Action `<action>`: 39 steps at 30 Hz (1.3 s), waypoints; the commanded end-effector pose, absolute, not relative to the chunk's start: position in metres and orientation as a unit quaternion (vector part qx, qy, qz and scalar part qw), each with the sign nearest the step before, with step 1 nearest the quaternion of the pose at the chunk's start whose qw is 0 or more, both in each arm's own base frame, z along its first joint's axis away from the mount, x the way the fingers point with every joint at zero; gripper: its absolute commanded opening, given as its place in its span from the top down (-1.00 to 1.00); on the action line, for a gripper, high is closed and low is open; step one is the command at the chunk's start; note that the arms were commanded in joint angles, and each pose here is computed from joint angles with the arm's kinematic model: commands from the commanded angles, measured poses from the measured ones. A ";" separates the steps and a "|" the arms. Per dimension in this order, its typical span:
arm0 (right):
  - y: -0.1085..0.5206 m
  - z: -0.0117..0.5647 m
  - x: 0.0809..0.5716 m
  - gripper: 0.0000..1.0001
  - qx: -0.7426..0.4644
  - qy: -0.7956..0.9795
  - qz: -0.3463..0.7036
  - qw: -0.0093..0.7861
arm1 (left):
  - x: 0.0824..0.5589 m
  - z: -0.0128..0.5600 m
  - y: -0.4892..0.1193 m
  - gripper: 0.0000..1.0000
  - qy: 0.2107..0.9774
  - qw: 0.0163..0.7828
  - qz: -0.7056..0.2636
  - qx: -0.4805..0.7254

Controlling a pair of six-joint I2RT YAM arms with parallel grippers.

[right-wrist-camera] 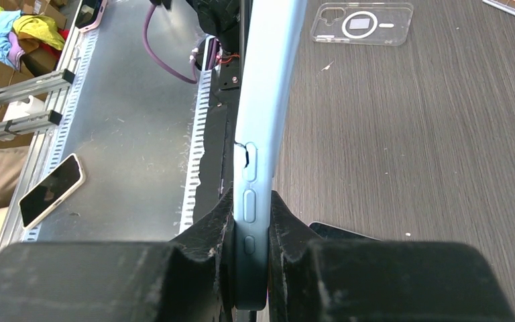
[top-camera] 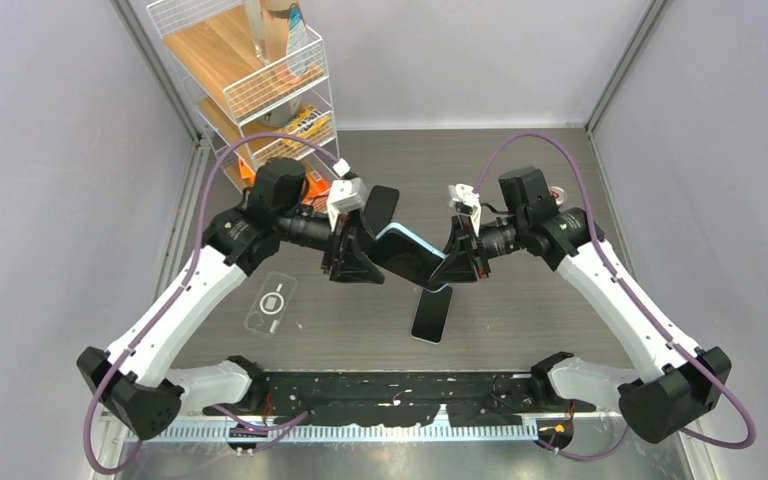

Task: Take the phone out of the phone case
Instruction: Remove the phone case from the phone.

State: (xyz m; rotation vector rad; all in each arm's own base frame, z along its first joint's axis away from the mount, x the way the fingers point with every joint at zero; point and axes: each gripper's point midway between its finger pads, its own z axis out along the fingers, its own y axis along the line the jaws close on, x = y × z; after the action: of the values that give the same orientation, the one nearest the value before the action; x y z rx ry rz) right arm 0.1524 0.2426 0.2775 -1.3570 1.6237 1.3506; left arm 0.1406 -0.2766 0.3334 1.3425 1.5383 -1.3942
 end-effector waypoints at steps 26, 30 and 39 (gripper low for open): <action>0.262 0.340 0.192 -0.54 -0.498 0.595 0.477 0.413 | 0.154 0.302 -0.298 1.00 0.600 0.333 -0.430 0.587; 0.271 0.338 0.199 -0.37 -0.493 0.603 0.480 0.403 | 0.155 0.302 -0.300 1.00 0.600 0.335 -0.424 0.590; 0.282 0.331 0.199 -0.22 -0.497 0.606 0.487 0.385 | 0.154 0.296 -0.303 1.00 0.600 0.329 -0.416 0.599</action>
State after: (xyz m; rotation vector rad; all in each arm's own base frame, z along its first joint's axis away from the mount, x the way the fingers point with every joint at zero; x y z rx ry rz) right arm 0.1960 0.2753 0.3084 -1.2589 1.6210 1.2644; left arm 0.1530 -0.2917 0.2668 1.5504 1.7234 -1.0924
